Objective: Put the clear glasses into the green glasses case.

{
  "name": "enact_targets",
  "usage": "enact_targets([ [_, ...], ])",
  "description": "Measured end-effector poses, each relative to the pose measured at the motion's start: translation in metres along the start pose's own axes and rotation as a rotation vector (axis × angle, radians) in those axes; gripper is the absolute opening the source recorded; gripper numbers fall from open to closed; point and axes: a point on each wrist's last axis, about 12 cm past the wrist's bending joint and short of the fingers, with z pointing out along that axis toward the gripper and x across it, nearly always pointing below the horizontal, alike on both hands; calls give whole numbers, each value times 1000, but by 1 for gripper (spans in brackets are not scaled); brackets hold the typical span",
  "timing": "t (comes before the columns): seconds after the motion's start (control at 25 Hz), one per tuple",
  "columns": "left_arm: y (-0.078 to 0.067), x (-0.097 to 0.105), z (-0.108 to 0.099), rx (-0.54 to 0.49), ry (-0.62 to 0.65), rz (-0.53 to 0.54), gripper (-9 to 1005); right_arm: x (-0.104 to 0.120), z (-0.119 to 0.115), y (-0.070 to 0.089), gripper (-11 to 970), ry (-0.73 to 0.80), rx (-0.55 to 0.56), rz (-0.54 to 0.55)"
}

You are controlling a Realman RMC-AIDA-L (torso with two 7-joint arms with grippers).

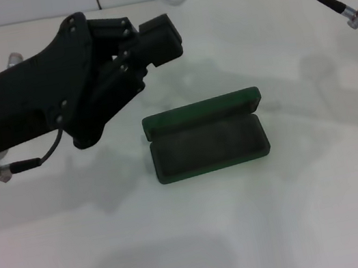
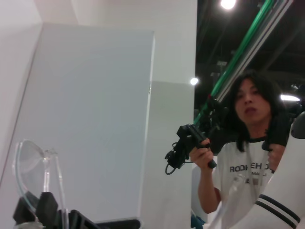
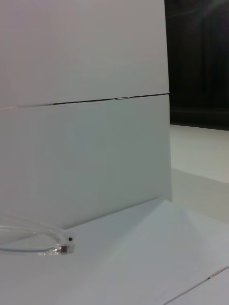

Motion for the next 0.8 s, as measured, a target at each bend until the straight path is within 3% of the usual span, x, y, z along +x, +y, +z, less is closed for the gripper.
enact_targets([
  [0.8,-1,-3,4,29,-34,9,51,10,-1,1,113,40,13,-1],
])
